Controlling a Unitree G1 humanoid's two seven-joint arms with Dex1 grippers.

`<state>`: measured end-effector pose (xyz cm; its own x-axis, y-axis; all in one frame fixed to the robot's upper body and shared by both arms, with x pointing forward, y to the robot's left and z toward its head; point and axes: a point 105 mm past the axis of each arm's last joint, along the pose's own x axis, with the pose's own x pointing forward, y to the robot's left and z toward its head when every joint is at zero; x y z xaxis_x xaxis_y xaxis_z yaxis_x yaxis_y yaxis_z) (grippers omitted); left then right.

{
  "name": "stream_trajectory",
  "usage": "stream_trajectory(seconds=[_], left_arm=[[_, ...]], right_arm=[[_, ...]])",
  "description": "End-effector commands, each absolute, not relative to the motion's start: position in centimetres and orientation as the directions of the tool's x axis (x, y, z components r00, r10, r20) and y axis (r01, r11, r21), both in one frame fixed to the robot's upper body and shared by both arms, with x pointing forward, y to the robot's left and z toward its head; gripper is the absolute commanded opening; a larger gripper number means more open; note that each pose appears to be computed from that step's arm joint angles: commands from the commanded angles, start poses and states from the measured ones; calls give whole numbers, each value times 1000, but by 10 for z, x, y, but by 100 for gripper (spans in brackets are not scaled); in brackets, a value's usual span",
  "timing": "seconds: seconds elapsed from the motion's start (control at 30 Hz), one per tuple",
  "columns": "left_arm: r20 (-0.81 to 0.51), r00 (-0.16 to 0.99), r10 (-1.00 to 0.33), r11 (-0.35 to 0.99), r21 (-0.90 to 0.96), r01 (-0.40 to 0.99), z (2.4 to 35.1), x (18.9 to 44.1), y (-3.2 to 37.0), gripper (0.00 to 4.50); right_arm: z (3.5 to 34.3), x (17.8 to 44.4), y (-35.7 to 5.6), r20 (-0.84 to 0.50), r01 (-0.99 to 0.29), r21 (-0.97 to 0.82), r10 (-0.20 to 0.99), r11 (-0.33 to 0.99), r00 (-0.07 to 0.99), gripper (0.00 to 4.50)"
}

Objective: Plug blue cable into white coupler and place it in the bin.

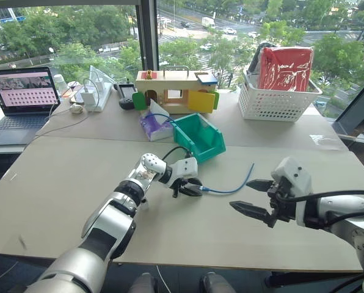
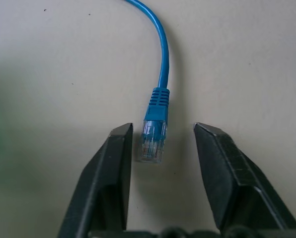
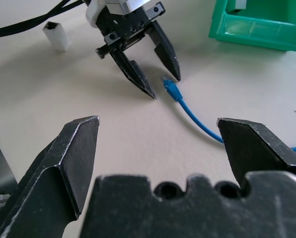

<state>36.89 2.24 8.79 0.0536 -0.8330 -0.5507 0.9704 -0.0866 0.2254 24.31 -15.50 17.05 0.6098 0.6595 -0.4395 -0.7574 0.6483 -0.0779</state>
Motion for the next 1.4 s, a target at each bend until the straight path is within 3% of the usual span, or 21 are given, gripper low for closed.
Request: stream_trajectory(seconds=[0.03,0.07,0.1,0.2,0.27,0.4,0.53,0.77,1.1,1.4], left_arm=[[-558,59,-827,-78,217,973,90,371,26,34],[-537,52,-842,-77,214,974,94,370,23,6],[-523,47,-851,-77,212,974,97,370,22,7],[-410,72,-909,-30,236,971,120,371,8,7],[-332,60,-941,-15,218,976,135,366,-1,7],[-208,10,-978,-27,173,985,157,339,-16,7],[-198,-24,-980,-55,148,988,158,312,-22,7],[-277,7,-961,-41,167,985,135,289,-24,7],[-259,14,-966,-24,144,989,137,282,-31,7],[-251,17,-968,-15,125,992,140,281,-29,7]], right_arm=[[177,239,-155,-429,-756,-91,660,648,617,443],[175,238,-155,-428,-752,-70,662,655,616,443],[174,237,-155,-427,-749,-55,662,660,615,443],[184,228,-142,-189,-741,229,775,632,603,443],[182,215,-138,-103,-728,362,801,582,589,443],[164,208,-138,-96,-526,598,705,605,703,443],[166,214,-135,-69,-338,758,583,558,810,443],[159,217,-119,-102,-158,873,489,462,866,443],[153,218,-114,-132,-104,881,449,462,884,443],[142,218,-126,-190,-62,837,397,543,898,443]])
